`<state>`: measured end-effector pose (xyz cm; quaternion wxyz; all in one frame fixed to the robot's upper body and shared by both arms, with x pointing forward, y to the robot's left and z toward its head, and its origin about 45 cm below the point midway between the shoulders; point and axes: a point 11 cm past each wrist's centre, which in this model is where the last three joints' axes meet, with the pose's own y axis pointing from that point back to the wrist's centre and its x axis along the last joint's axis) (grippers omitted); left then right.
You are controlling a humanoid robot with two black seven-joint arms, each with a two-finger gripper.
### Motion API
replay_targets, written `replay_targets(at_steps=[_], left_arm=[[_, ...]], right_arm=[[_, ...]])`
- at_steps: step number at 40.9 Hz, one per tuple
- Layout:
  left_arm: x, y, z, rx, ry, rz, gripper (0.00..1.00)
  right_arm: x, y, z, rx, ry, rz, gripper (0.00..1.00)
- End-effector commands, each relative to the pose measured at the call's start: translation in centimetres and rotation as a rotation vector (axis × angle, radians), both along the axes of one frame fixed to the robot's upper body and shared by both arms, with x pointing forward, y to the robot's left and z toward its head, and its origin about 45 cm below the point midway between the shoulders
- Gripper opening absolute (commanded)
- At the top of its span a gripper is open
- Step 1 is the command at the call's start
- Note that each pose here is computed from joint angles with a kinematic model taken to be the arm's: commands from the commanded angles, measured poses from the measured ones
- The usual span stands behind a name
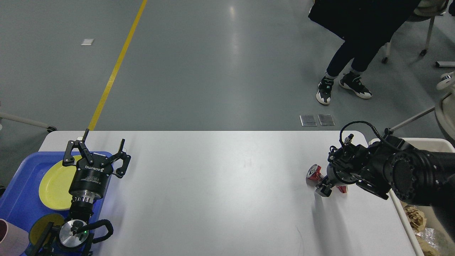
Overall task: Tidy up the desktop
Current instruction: 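Grasp the red crushed can with the right gripper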
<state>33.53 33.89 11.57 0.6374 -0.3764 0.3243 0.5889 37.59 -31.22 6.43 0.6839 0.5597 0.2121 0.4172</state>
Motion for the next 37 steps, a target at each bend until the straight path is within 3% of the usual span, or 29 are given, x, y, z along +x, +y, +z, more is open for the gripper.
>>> replay_targets(at_steps=[1, 17, 23, 37], left_arm=[[0.0, 0.0, 0.0, 0.000, 0.000, 0.000, 0.96], [0.0, 0.0, 0.0, 0.000, 0.000, 0.000, 0.96], [0.0, 0.0, 0.0, 0.000, 0.000, 0.000, 0.96], [0.0, 0.0, 0.0, 0.000, 0.000, 0.000, 0.96]], right_arm=[[0.0, 0.1, -0.2, 0.017, -0.010, -0.011, 0.75], [0.3, 0.6, -0.3, 0.021, -0.032, -0.015, 0.69], [0.4, 0.7, -0.4, 0.018, -0.047, -0.020, 0.54], [-0.2, 0.6, -1.1, 0.031, -0.045, -0.060, 0.54]])
